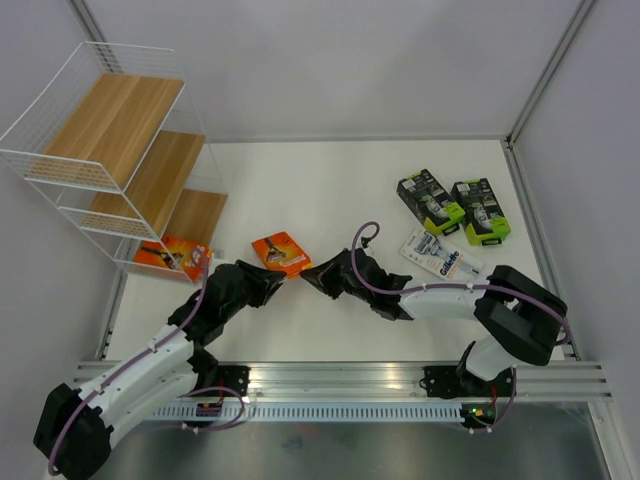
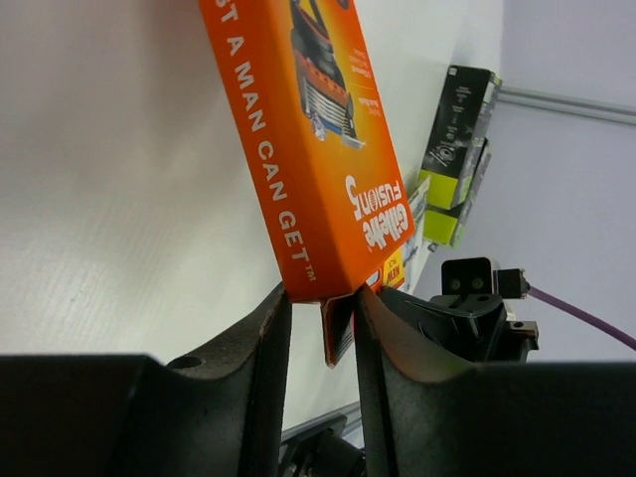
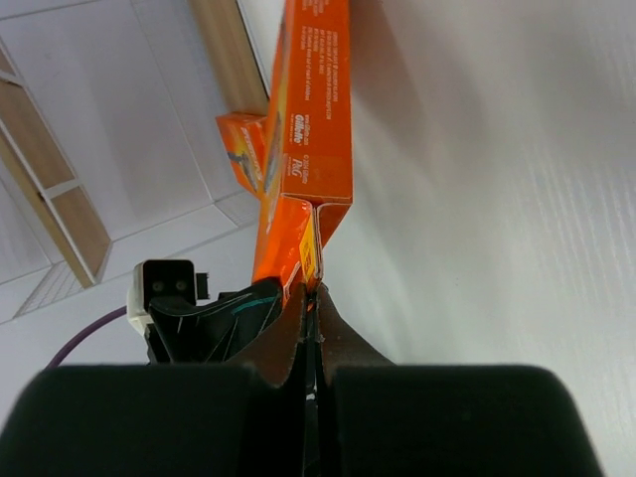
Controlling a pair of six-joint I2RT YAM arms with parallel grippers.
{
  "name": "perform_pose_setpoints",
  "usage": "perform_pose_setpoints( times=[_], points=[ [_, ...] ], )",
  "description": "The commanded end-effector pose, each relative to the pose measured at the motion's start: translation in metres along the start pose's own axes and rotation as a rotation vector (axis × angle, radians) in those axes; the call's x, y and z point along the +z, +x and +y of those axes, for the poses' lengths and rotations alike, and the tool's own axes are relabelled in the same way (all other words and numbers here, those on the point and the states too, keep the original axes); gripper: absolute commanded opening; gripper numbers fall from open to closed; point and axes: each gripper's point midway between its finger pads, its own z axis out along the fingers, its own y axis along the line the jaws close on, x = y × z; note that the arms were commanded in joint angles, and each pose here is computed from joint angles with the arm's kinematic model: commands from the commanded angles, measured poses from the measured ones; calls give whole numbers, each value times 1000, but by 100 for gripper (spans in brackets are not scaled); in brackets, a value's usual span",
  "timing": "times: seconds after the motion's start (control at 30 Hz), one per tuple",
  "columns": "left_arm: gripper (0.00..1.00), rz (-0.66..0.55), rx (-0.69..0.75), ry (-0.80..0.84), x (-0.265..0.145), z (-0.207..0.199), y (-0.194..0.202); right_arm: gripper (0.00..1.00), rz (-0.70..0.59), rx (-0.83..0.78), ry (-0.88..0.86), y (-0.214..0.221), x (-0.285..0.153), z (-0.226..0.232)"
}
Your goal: Place and organize the shaving razors onto the shelf
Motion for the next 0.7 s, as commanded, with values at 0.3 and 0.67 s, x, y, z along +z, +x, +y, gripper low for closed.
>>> perform_pose_setpoints(
  times=[0.3,0.67],
  points=[
    [17,-52,3,23,-4,-7,-10,1,74,-52,67,22,3,-10],
    [36,8,-32,-95,-7,24,1,0,91,-72,102,22,8,-17]
  ],
)
